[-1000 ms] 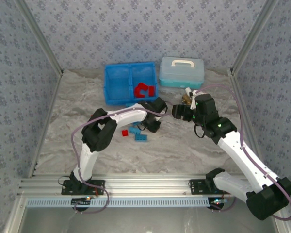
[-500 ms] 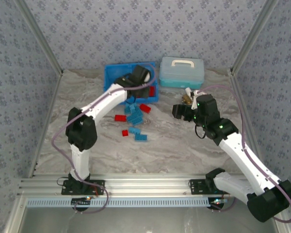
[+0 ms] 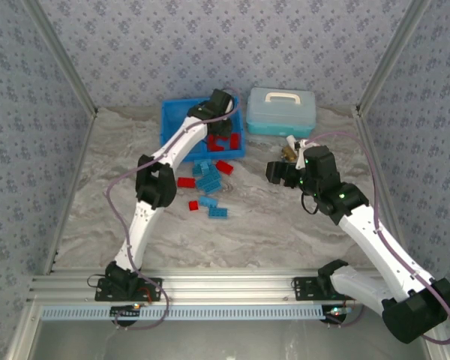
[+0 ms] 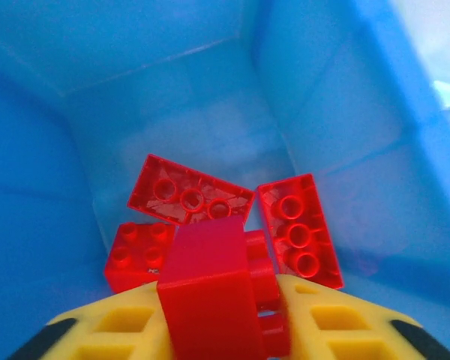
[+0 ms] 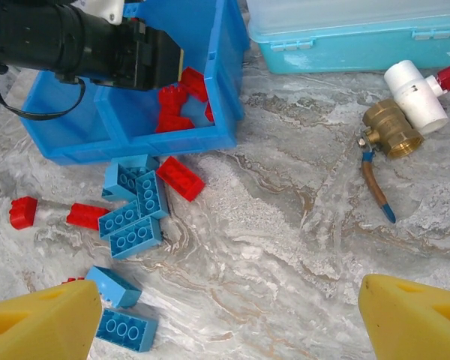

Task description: Sort the legos into containers by color

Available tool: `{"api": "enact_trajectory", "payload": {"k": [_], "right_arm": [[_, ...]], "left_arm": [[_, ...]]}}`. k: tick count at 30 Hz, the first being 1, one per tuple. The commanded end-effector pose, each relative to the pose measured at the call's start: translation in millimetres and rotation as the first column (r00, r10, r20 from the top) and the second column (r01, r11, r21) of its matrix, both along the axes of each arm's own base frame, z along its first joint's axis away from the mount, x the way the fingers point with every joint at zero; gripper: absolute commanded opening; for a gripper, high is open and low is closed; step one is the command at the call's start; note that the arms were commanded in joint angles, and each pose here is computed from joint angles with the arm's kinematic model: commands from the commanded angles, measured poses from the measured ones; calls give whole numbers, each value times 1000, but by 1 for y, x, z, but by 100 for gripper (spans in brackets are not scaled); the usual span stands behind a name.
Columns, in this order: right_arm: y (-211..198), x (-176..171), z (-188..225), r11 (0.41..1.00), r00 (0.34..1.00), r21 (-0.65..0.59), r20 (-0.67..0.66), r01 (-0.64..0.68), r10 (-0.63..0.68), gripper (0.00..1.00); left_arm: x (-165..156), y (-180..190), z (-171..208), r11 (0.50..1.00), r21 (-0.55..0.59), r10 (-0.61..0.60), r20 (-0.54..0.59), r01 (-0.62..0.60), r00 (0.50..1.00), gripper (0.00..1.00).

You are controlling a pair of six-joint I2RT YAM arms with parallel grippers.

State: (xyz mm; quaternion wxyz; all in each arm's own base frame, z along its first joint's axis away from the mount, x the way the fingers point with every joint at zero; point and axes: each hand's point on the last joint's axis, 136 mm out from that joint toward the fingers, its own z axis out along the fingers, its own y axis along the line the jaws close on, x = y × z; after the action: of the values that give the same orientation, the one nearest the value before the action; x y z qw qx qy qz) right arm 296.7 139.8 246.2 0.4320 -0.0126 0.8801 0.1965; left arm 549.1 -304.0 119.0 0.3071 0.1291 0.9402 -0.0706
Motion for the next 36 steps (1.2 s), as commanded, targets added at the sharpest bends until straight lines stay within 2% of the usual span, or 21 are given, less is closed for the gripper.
{"api": "enact_trajectory", "payload": {"k": [1, 5, 9, 14, 19, 20, 23, 25, 27, 31, 33, 36], "right_arm": [[-2, -7, -2, 1000, 1000, 12, -21, -2, 2, 92], [-2, -6, -5, 1000, 1000, 6, -22, -1, 1, 92], [-2, -6, -4, 1000, 1000, 13, -18, -2, 2, 92], [-2, -5, -3, 1000, 1000, 11, -16, -1, 1, 92], [1, -5, -4, 1000, 1000, 19, -14, -13, 13, 92], [3, -4, -8, 1000, 1000, 19, -15, -20, 20, 92], [13, 6, -27, 997, 998, -25, -6, -67, 67, 92], [26, 18, -45, 990, 993, -74, -18, -117, 116, 92], [43, 30, -63, 975, 983, -126, -46, -182, 178, 91], [82, 56, -105, 899, 933, -253, -134, -358, 334, 87], [95, 71, -126, 865, 912, -293, -180, -408, 369, 83], [115, 95, -144, 825, 885, -324, -223, -463, 410, 77]], "left_arm": [[0, 2, 33, 999, -42, 6, 24, -5, 1000, 41], [-6, -2, 57, 998, -67, -10, 49, 14, 999, 53], [-23, -8, 90, 996, -85, -26, 77, 32, 997, 51], [-74, -29, 114, 993, -56, -101, 106, 108, 989, 51], [-130, -35, 104, 991, -21, -132, 102, 135, 986, 51], [-143, -31, 96, 992, -23, -125, 88, 127, 988, 51], [-177, -17, 111, 985, -128, -102, 113, 116, 988, 53], [-206, 0, 127, 971, -204, -95, 136, 122, 986, 63], [-234, 24, 139, 965, -232, -91, 153, 125, 984, 72], [-290, 77, 149, 965, -204, -131, 165, 163, 978, 88], [-314, 105, 150, 972, -168, -140, 154, 166, 978, 95], [-340, 147, 151, 986, -109, -111, 156, 129, 981, 99]]}}
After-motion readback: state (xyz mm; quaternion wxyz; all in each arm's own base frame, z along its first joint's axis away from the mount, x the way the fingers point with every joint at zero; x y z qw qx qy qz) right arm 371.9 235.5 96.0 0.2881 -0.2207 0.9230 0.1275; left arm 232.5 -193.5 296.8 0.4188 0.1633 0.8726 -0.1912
